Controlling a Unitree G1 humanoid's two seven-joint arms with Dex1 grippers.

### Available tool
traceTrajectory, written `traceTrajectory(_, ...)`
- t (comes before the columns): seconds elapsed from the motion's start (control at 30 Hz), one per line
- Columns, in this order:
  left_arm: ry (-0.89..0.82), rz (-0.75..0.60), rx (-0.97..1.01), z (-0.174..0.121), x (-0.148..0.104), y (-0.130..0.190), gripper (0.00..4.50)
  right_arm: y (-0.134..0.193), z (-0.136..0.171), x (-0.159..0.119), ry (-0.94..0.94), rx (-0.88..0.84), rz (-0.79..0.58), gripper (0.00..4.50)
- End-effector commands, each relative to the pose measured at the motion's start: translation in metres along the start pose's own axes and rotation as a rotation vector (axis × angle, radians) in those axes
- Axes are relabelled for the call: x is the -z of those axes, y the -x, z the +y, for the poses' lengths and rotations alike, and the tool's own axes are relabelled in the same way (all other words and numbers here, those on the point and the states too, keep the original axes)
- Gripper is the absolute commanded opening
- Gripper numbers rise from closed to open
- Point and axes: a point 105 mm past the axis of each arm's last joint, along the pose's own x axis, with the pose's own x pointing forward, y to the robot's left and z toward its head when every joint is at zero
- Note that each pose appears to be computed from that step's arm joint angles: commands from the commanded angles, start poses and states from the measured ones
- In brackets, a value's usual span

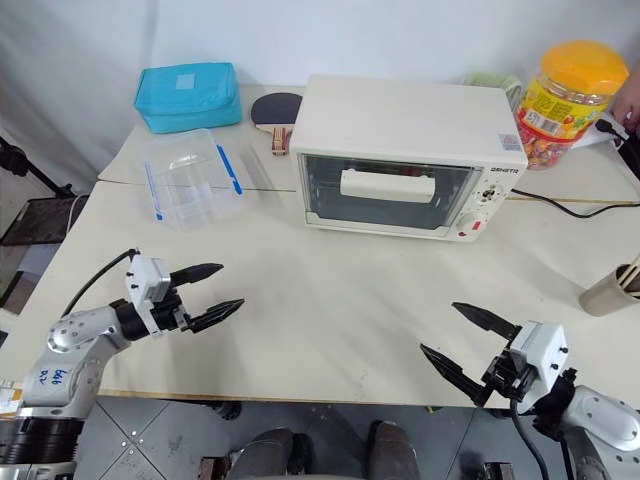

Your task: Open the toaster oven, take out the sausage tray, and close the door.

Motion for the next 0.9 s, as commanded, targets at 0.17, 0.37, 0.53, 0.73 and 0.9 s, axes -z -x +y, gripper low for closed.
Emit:
traceTrajectory(0.17, 0.001, -0.08, 0.066, -0.007, -0.023, -0.003, 4.48, -0.034, -0.025, -0.042, -0.06, -0.01, -0.153, 4.5)
traceTrajectory(0.37, 0.116, -0.196, 0.116, -0.01, -0.046, 0.001, 4.48, -0.059, -0.053, -0.065, -0.109, -0.049, -0.2, 4.5)
traceTrajectory(0.53, 0.117, -0.234, 0.162, -0.018, -0.061, 0.0, 4.48, -0.076, -0.076, -0.078, -0.077, -0.048, -0.23, 4.5)
traceTrajectory(0.73, 0.131, -0.26, 0.181, -0.025, -0.071, -0.001, 4.48, -0.084, -0.085, -0.081, -0.068, -0.069, -0.226, 4.5)
traceTrajectory(0.9, 0.139, -0.257, 0.179, -0.027, -0.072, -0.002, 4.48, -0.093, -0.081, -0.087, -0.044, -0.109, -0.257, 4.5)
